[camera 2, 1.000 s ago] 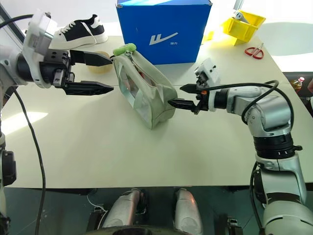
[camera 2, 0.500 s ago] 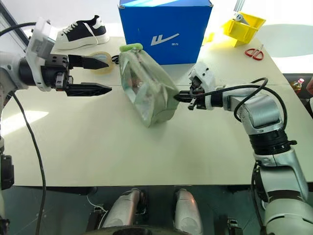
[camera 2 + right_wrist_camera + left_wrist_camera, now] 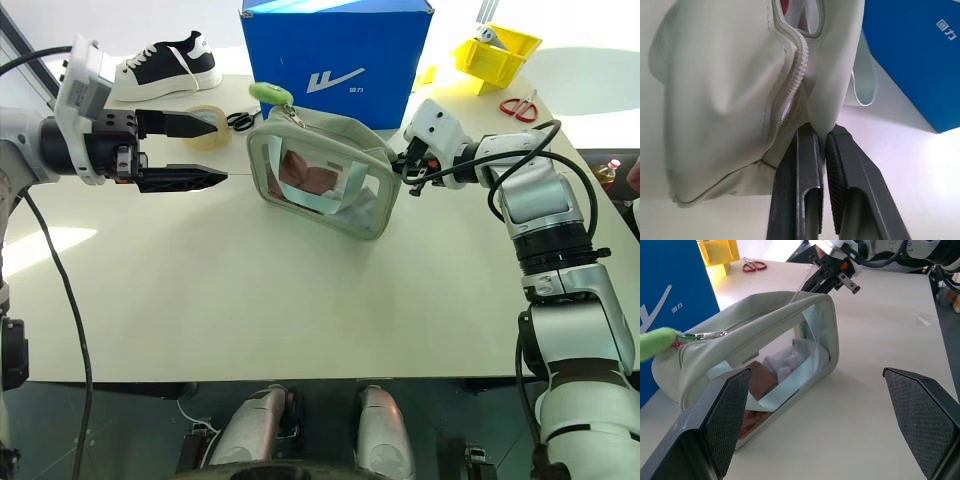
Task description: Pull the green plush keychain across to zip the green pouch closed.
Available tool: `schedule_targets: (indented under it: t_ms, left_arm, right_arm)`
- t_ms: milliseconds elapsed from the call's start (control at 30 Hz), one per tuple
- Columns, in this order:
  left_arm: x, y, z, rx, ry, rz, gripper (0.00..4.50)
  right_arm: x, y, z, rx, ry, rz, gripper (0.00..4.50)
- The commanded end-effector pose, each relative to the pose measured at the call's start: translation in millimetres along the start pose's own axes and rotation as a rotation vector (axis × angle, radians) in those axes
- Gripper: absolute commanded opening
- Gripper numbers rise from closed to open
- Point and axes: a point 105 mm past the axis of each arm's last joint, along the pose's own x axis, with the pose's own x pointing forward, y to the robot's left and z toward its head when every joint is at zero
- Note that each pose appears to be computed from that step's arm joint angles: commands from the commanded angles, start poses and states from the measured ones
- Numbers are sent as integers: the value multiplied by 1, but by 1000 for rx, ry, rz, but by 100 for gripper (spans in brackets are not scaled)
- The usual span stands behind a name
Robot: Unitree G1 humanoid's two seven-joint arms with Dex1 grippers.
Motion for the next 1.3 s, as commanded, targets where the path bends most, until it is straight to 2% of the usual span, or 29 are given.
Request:
schedule_targets:
  t_ms: [33, 133, 233, 367, 433, 567, 700, 833, 933, 1100, 1133, 1233, 1300]
  left_arm:
    - [-5, -1, 8, 40, -22, 20, 450]
    - [-8, 1, 7, 39, -23, 41, 450]
    - [-9, 1, 5, 36, -25, 51, 450]
    - [-9, 1, 5, 33, -30, 59, 450]
    - [-7, 1, 5, 33, -35, 56, 450]
    - [-3, 0, 6, 33, -43, 44, 450]
    - [-2, 1, 7, 35, -44, 44, 450]
    - [-3, 0, 7, 36, -43, 48, 450]
    - [-6, 0, 6, 32, -39, 59, 450]
    - [-9, -1, 5, 34, -35, 80, 450]
    - [-10, -1, 5, 33, -35, 84, 450]
    - [-13, -1, 4, 31, -32, 98, 450]
    - [-14, -2, 4, 29, -29, 103, 450]
  right_arm:
    - [-11, -5, 13, -15, -39, -17, 204]
    - [-25, -18, 21, -35, -41, -64, 355]
    - [-46, -34, 47, -30, -108, -93, 355]
    - [-54, -22, 83, 38, -224, 26, 355]
    - [-44, -8, 94, 96, -276, 93, 355]
    - [-6, 19, 96, 121, -278, 142, 355]
    - [26, 34, 92, 92, -250, 131, 355]
    - [42, 46, 95, 40, -244, 163, 355]
    - [49, 56, 97, -5, -244, 209, 271]
    - [60, 63, 90, -127, -216, 244, 16]
    - [61, 64, 92, -145, -228, 245, 2]
    - [57, 71, 115, -287, -366, 281, 2]
    - [54, 73, 122, -354, -402, 290, 2]
